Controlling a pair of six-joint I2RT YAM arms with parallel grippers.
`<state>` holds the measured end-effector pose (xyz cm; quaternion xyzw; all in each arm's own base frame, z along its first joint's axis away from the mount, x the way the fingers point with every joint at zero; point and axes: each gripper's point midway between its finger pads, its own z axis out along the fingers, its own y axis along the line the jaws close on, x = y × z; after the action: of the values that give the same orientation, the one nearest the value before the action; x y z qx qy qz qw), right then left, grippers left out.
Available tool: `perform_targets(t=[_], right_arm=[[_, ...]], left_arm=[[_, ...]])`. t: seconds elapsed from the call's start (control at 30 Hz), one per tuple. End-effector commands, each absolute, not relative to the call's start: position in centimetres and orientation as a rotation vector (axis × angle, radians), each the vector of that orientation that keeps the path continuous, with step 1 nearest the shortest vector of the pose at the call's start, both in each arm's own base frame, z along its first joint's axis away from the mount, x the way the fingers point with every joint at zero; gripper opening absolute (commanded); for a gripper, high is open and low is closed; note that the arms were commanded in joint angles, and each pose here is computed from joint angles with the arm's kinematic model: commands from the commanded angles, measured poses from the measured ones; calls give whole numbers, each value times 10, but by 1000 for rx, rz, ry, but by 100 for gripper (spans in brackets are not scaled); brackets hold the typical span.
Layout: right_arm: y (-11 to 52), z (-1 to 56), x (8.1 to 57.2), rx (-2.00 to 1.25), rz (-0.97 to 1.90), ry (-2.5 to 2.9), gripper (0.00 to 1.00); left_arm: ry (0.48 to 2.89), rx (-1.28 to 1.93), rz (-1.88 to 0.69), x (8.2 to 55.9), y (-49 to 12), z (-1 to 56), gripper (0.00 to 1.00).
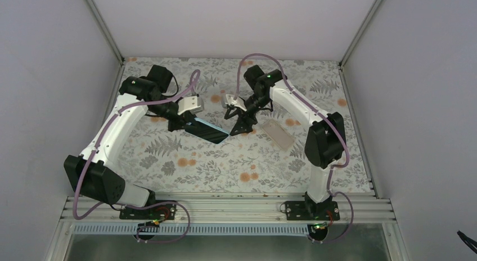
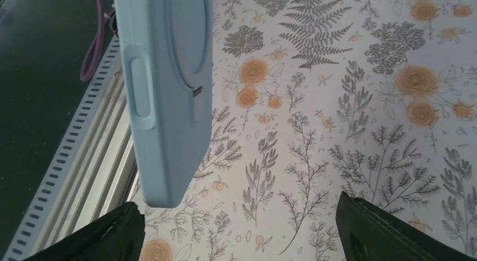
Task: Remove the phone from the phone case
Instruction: Remove the phone case from the phone.
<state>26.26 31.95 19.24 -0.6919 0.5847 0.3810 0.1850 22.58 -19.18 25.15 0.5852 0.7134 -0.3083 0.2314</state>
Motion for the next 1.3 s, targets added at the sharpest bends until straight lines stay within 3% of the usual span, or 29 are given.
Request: perform_targets(t=[0.0,0.57,0.93,1.27], right_arm=[[322,195,254,-1967,1148,1619,88],[334,186,282,-1902,1044,1686,83],[347,201,343,-1748,774,1744,83],[357,214,365,-1700,676,1729,83]], left_arm=[[1873,1598,-898,222,-200,267,2],[1872,1601,-892,221,-199,268,2],[1807,1593,-984,207,-205,273,2],[1774,1586,-1034,203,-208,275,2]])
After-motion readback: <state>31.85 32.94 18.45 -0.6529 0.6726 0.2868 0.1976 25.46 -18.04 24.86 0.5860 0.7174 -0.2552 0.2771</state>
